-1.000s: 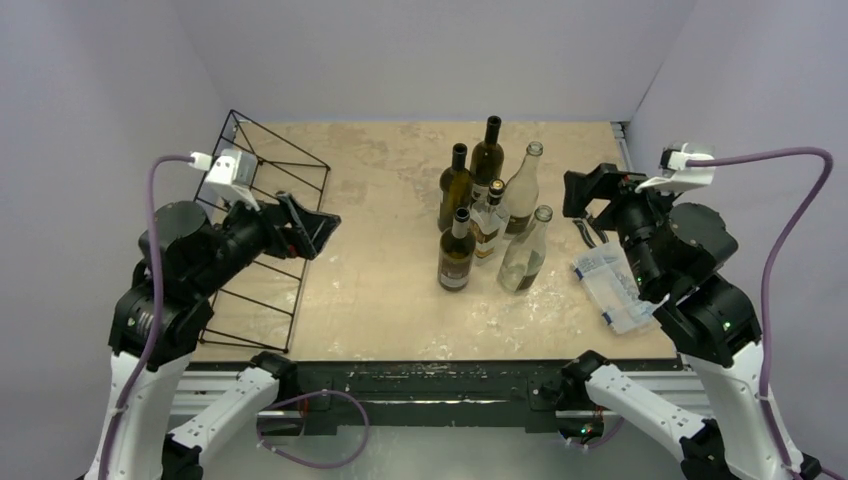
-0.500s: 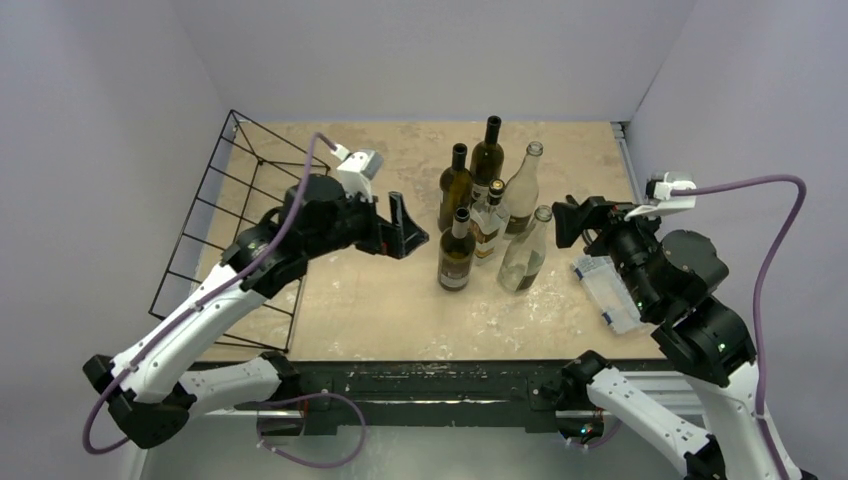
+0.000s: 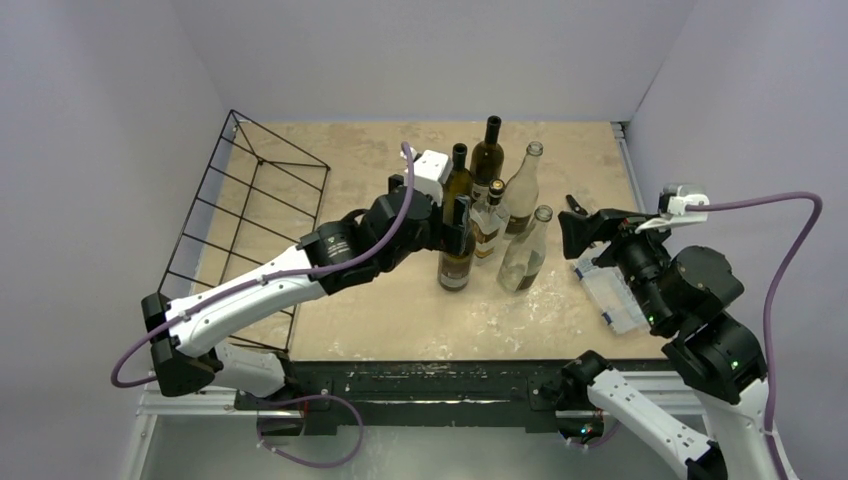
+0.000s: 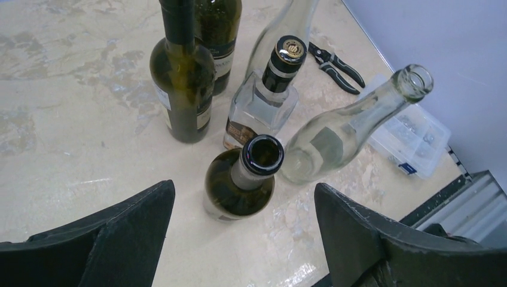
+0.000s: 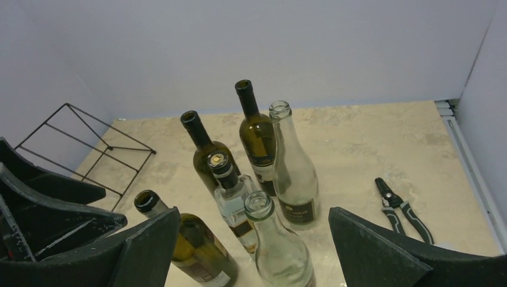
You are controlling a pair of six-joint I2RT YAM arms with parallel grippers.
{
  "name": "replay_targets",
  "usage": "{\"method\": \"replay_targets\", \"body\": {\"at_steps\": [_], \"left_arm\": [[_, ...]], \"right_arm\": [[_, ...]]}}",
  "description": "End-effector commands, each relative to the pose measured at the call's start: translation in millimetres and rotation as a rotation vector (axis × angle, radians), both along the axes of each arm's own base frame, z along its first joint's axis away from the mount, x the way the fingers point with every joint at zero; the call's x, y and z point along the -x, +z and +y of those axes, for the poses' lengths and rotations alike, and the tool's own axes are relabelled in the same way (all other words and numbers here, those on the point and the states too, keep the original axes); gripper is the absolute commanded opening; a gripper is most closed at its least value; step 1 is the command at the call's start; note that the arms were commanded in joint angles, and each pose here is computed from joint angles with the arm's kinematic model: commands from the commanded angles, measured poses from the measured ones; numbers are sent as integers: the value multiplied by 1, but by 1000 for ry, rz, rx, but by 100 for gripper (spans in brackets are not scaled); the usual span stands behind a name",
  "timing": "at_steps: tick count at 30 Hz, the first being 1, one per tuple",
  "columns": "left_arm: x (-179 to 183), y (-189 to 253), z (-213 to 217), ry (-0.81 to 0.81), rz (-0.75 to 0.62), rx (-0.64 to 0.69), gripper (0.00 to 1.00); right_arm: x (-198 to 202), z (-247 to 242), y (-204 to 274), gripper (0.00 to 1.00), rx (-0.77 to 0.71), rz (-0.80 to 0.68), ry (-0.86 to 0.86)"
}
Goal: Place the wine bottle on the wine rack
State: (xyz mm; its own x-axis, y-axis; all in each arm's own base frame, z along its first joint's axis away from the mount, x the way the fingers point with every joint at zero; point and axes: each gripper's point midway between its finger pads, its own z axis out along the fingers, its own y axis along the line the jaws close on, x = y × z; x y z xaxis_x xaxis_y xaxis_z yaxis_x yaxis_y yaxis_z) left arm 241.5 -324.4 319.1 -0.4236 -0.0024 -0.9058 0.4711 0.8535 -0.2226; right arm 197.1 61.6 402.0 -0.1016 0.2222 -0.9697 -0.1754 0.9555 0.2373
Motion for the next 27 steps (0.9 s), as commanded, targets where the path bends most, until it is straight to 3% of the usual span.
{"method": "replay_targets", "body": {"at_steps": [1, 5, 11, 19, 27], "left_arm": [[-16, 26, -9, 84, -44, 59, 86], [-21, 17, -19, 114, -13, 54, 84], [-29, -2, -32, 163, 33, 25, 73], [-28, -11, -33, 200, 33, 16, 71], [-30, -28, -39, 225, 65, -16, 63]], "right_arm": [[-4, -14, -10, 99, 40, 41, -84], [-7, -25, -18, 99, 61, 77, -156], [-3, -36, -30, 99, 27, 104, -223], [-5, -48, -38, 99, -20, 155, -330], [-3, -42, -39, 99, -29, 172, -296]]}}
